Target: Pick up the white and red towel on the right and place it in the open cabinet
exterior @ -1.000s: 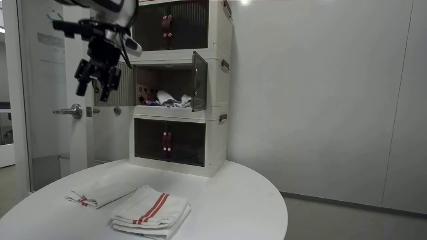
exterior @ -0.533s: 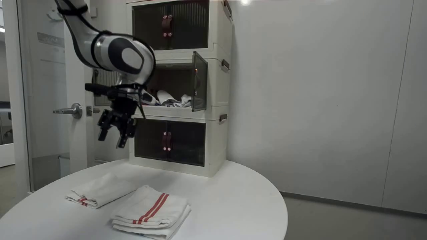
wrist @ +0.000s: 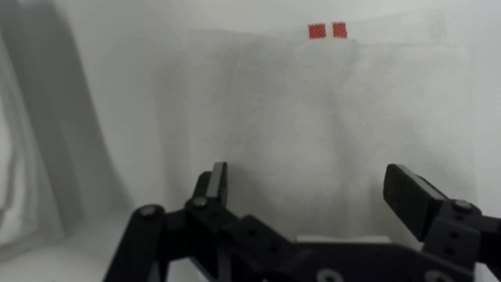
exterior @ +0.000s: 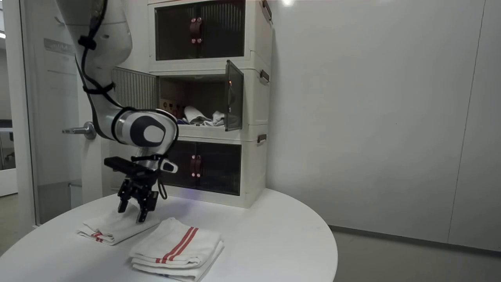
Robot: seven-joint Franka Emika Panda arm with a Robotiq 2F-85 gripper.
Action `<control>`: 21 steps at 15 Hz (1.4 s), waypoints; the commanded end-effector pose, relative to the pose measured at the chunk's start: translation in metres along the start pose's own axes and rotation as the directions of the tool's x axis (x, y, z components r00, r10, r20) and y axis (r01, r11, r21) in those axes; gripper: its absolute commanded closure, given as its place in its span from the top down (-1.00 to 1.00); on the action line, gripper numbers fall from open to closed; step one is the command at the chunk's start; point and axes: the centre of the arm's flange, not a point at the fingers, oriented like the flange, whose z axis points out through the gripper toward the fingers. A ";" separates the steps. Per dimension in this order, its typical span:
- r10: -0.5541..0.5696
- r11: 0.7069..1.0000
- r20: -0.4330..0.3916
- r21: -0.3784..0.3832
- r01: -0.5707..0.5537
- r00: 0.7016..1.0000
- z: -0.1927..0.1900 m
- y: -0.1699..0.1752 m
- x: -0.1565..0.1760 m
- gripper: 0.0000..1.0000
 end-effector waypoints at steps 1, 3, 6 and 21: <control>0.032 0.999 -0.079 -0.010 -0.033 0.996 0.022 -0.020 0.038 1.00; 0.046 0.999 -0.105 -0.016 -0.048 0.993 0.023 -0.024 0.041 0.94; 0.041 0.999 -0.104 -0.028 -0.044 0.994 0.024 -0.032 0.039 0.44; 0.066 0.991 0.042 -0.118 -0.061 0.997 0.048 -0.040 -0.012 1.00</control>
